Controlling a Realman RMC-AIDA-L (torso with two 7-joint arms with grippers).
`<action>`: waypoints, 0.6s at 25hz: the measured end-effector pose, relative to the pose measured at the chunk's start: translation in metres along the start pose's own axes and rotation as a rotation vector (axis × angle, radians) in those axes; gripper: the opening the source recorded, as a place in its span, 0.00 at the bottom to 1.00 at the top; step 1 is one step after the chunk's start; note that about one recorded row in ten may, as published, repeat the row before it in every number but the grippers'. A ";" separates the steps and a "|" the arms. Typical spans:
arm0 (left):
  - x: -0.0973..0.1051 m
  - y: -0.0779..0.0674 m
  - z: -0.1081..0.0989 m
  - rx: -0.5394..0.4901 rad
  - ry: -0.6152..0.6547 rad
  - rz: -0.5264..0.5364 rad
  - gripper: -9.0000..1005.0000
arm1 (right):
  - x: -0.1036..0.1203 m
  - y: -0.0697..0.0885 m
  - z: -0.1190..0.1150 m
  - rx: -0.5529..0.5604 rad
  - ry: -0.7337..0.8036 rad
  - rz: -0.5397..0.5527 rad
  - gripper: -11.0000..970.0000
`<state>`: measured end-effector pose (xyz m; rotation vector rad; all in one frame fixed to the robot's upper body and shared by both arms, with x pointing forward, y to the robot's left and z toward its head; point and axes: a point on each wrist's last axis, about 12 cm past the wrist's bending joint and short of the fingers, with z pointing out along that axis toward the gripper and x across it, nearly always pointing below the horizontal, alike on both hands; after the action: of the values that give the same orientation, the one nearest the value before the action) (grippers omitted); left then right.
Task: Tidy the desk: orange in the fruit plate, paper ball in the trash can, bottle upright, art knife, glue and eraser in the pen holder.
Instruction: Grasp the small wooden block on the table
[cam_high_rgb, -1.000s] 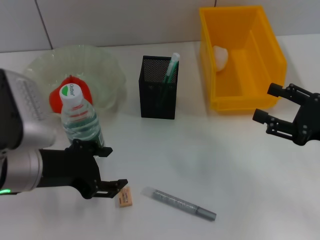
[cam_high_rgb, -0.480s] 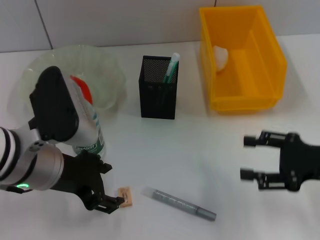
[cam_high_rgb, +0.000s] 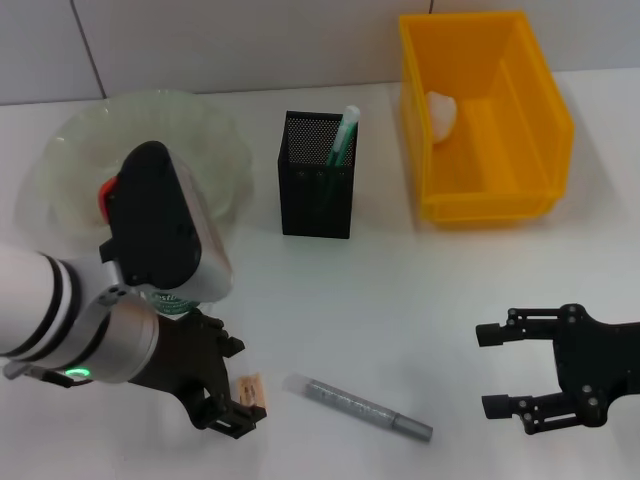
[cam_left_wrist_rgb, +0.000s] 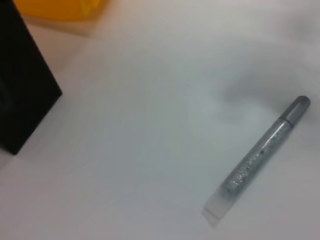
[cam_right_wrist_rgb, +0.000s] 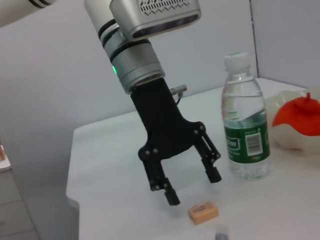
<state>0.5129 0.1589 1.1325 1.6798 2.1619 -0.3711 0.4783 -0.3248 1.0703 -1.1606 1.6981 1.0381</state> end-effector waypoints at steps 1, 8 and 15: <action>-0.001 0.000 0.001 0.004 0.005 -0.001 0.78 | 0.001 0.000 -0.001 0.007 0.000 -0.001 0.81; -0.007 0.002 0.007 0.013 0.052 -0.006 0.78 | 0.005 0.000 -0.002 0.039 0.004 0.005 0.81; -0.011 0.005 0.014 0.032 0.071 -0.006 0.77 | 0.008 0.000 0.000 0.051 0.008 0.003 0.81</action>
<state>0.5221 0.1451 1.1253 1.7289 2.2239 -0.3550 0.4764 -0.3272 1.0631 -1.1314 1.7232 0.9876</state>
